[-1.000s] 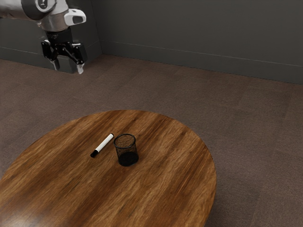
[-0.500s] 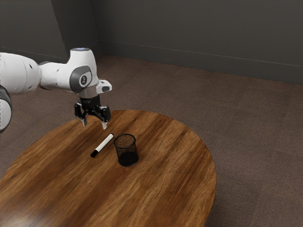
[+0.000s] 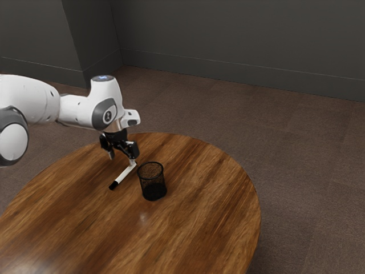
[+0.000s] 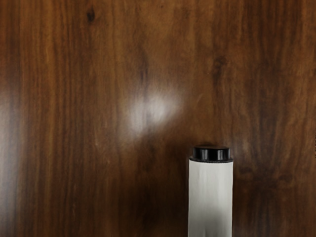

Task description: Put the marker into the pen holder.

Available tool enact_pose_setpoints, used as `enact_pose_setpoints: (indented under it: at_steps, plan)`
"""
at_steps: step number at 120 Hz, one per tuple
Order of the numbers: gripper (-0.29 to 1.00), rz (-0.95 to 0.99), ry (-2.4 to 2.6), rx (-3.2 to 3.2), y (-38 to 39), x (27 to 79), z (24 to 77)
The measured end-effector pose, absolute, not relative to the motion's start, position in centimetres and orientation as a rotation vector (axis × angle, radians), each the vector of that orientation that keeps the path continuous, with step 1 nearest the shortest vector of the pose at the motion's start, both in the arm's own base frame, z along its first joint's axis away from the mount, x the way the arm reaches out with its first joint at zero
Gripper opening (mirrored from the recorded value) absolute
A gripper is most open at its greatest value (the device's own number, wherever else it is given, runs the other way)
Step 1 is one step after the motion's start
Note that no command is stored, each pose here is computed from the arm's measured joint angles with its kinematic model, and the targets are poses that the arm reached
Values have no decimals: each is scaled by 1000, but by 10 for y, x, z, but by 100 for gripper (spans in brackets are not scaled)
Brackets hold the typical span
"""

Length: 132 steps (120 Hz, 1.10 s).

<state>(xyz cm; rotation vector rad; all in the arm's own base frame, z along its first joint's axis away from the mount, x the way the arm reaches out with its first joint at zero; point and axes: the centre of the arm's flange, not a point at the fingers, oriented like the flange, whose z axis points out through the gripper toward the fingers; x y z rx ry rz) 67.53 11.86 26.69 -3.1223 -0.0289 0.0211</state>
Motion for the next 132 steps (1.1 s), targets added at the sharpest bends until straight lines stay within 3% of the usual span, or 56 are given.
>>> enact_pose_setpoints:
  at_steps: [54, 88, 132]
  plan:
    - [67, -6, 42, -3150, 116, 676, 249]
    - [42, -15, 28, -3151, 113, 677, 250]
    - [22, -17, 5, -3151, 112, 678, 250]
